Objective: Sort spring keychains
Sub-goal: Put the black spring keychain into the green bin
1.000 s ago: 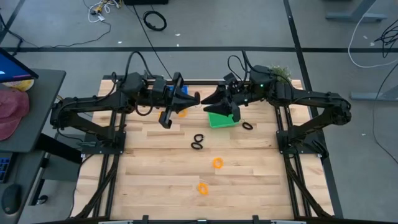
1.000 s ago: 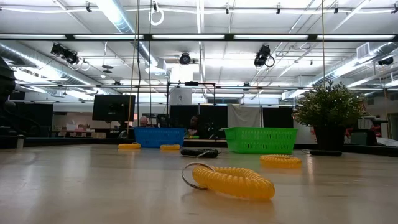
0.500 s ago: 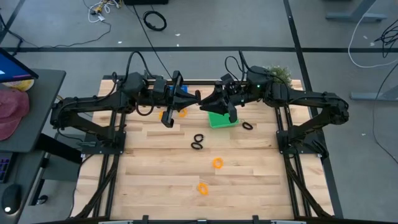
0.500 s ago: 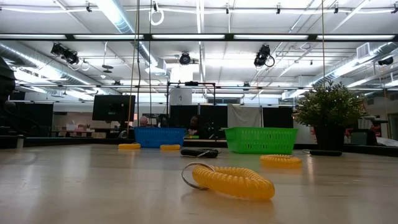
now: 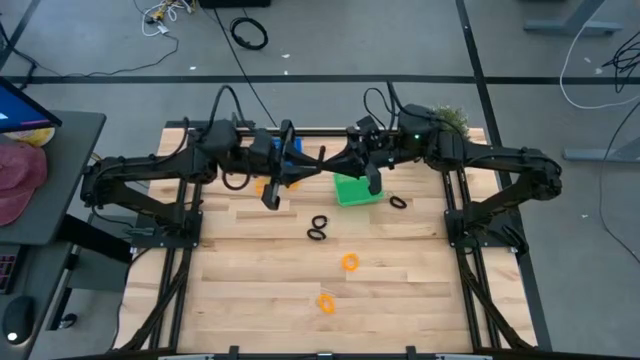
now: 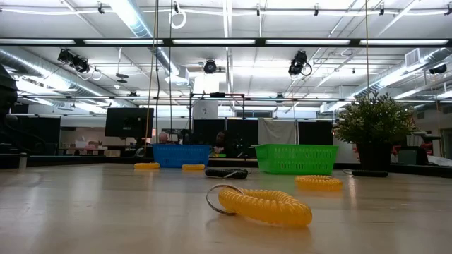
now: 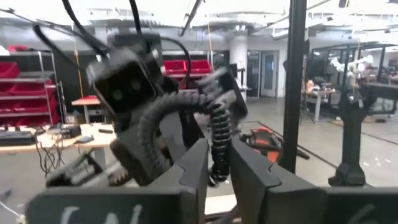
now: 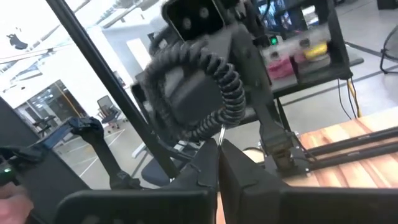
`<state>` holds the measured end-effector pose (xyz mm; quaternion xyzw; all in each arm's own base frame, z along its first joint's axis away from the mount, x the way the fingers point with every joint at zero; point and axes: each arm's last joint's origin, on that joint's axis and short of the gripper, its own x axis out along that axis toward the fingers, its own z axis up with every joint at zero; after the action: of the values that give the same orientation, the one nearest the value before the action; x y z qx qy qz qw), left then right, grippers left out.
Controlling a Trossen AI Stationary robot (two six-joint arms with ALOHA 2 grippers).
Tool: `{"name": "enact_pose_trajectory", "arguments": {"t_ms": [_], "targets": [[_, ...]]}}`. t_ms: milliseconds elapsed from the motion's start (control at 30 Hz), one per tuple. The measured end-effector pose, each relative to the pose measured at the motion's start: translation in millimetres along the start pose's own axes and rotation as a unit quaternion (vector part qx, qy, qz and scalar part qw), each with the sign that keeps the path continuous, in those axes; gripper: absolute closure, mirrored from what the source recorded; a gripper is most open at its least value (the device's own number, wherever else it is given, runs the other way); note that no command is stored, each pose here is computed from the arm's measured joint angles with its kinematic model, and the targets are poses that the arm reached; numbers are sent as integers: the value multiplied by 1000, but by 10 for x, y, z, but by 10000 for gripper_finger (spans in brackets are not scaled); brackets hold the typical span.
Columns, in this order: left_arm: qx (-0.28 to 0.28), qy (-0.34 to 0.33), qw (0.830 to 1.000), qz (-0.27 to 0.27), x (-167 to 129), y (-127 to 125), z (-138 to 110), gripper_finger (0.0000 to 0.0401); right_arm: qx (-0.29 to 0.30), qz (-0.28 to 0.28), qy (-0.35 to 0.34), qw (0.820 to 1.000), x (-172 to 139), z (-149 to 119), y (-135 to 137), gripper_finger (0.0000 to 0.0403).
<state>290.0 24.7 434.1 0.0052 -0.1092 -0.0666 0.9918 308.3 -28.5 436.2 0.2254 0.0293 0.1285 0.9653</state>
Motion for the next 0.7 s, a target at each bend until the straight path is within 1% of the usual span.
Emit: {"name": "enact_pose_trajectory", "arguments": {"t_ms": [133, 200, 367, 533, 600, 700], "targets": [[-3, 16, 1000, 4, -29, -2, -5, 300, 1, -8, 0, 1000, -66, 19, 36, 401], [-1, 27, 999, 18, -67, -2, 4, 287, 2, -11, 2, 1000, -120, 33, 70, 402], [12, 67, 994, 83, -253, -10, 71, 268, 4, -32, 7, 999, -288, 63, 153, 402], [27, 102, 984, 144, -488, -34, 167, 268, 7, -60, 6, 998, -456, 90, 227, 403], [29, 111, 978, 173, -564, -36, 195, 270, 10, -84, 9, 996, -521, 84, 239, 403], [24, 134, 969, 206, -682, -45, 209, 273, 11, -152, 21, 988, -589, 38, 208, 403]]}}
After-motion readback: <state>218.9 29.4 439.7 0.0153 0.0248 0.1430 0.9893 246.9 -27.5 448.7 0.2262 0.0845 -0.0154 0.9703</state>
